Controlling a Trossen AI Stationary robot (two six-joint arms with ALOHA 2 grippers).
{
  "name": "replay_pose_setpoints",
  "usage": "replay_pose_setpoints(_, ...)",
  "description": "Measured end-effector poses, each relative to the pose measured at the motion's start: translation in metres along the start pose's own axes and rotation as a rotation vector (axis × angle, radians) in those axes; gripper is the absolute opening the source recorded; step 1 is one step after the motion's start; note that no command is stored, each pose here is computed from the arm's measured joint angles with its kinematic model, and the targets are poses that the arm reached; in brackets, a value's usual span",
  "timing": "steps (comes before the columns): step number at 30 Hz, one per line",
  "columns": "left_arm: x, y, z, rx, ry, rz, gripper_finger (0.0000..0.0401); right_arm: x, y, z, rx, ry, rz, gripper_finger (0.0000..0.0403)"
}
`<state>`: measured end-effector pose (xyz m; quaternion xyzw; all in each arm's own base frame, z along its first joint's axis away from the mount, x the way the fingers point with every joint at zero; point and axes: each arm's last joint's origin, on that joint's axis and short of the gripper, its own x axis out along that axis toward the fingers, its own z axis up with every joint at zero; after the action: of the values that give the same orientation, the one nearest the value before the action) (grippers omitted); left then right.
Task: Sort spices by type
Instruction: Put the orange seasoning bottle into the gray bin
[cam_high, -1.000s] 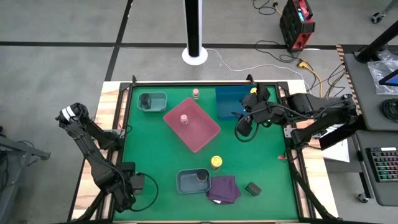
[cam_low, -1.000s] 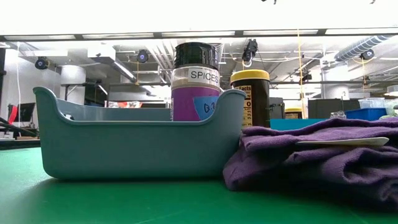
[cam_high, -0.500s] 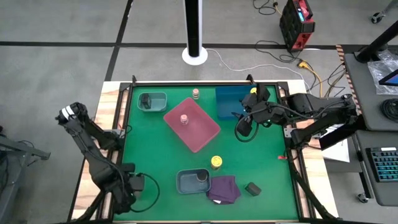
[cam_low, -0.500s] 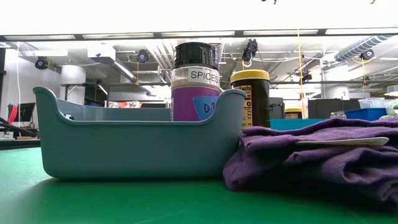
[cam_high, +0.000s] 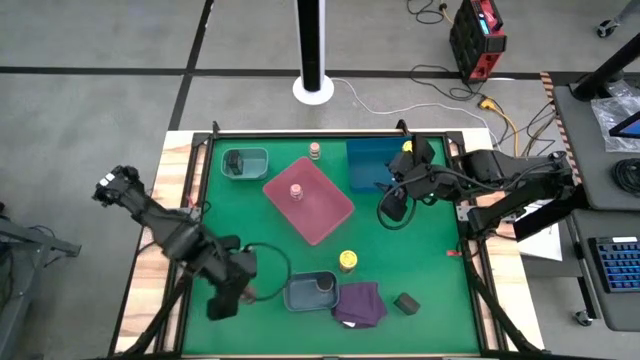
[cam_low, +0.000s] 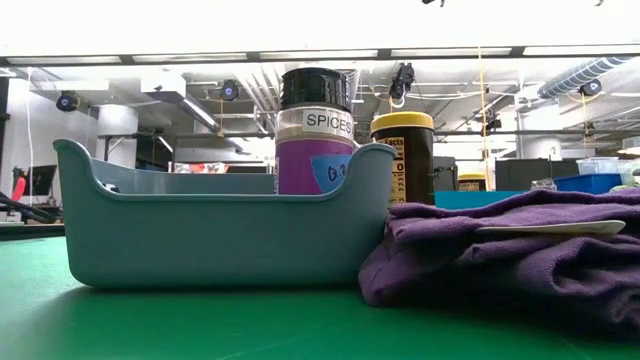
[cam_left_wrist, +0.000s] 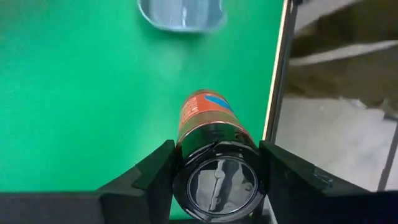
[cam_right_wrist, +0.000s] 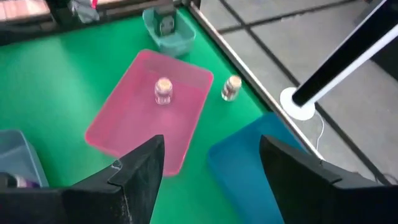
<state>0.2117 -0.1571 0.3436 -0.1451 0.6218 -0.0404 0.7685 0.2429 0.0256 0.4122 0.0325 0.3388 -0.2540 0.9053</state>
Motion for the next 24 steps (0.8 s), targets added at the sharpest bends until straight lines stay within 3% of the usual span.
replay_pose_setpoints(12,-0.002,0.001,0.078,0.038,-0.002,0.078,0.0184,-0.015,-0.016,-0.022,0.027,0.207,-0.005,0.0229)
replay_pose_setpoints(24,0.004,-0.001,0.116,0.108,0.026,0.131,0.0184,-0.041,-0.036,-0.026,0.102,0.160,0.037,0.0220)
